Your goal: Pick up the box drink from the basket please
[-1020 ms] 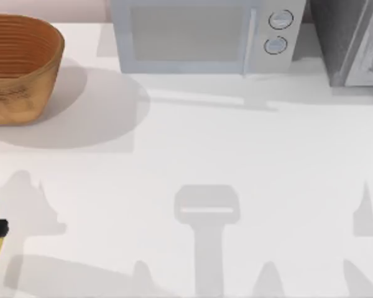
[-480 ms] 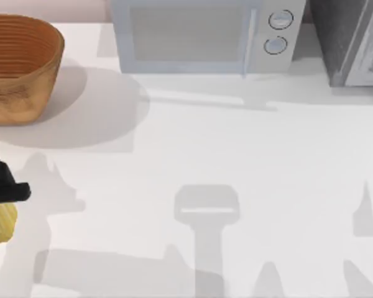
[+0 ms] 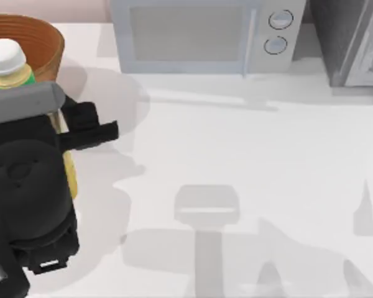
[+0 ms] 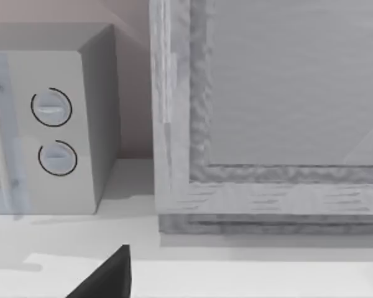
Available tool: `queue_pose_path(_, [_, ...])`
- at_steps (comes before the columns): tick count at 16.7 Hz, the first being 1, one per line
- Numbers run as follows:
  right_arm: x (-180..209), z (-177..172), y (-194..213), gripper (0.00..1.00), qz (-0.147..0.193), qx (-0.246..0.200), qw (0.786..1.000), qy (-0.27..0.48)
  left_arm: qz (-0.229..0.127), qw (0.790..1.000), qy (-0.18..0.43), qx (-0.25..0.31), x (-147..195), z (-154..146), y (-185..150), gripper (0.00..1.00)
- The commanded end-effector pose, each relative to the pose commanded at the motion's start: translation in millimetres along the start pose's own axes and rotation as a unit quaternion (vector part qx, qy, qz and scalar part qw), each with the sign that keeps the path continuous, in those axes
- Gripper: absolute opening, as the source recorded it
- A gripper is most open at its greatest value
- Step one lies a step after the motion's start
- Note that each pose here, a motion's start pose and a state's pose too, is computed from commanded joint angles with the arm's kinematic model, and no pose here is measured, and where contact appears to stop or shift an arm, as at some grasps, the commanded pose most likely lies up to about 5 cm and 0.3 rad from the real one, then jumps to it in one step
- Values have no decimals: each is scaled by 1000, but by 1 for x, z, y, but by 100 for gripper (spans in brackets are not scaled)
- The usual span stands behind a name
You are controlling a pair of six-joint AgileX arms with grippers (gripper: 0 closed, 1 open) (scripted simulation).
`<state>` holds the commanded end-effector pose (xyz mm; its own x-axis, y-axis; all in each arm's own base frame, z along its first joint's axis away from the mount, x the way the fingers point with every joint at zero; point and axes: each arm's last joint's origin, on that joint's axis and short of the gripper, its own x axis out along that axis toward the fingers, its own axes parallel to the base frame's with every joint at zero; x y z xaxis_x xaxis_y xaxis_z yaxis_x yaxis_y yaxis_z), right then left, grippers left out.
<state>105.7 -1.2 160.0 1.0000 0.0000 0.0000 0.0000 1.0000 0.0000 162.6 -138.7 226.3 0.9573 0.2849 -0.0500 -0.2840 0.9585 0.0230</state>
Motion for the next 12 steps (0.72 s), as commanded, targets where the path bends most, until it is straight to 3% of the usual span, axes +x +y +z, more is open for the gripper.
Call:
queue_pose_path(6, [0, 0, 0, 100, 0, 0, 1000, 0, 94, 995, -16, -7, -38, -20, -85, 0])
queue_pose_path(12, [0, 0, 0, 100, 0, 0, 1000, 0, 141, 990, -26, -14, -62, -40, -113, 0])
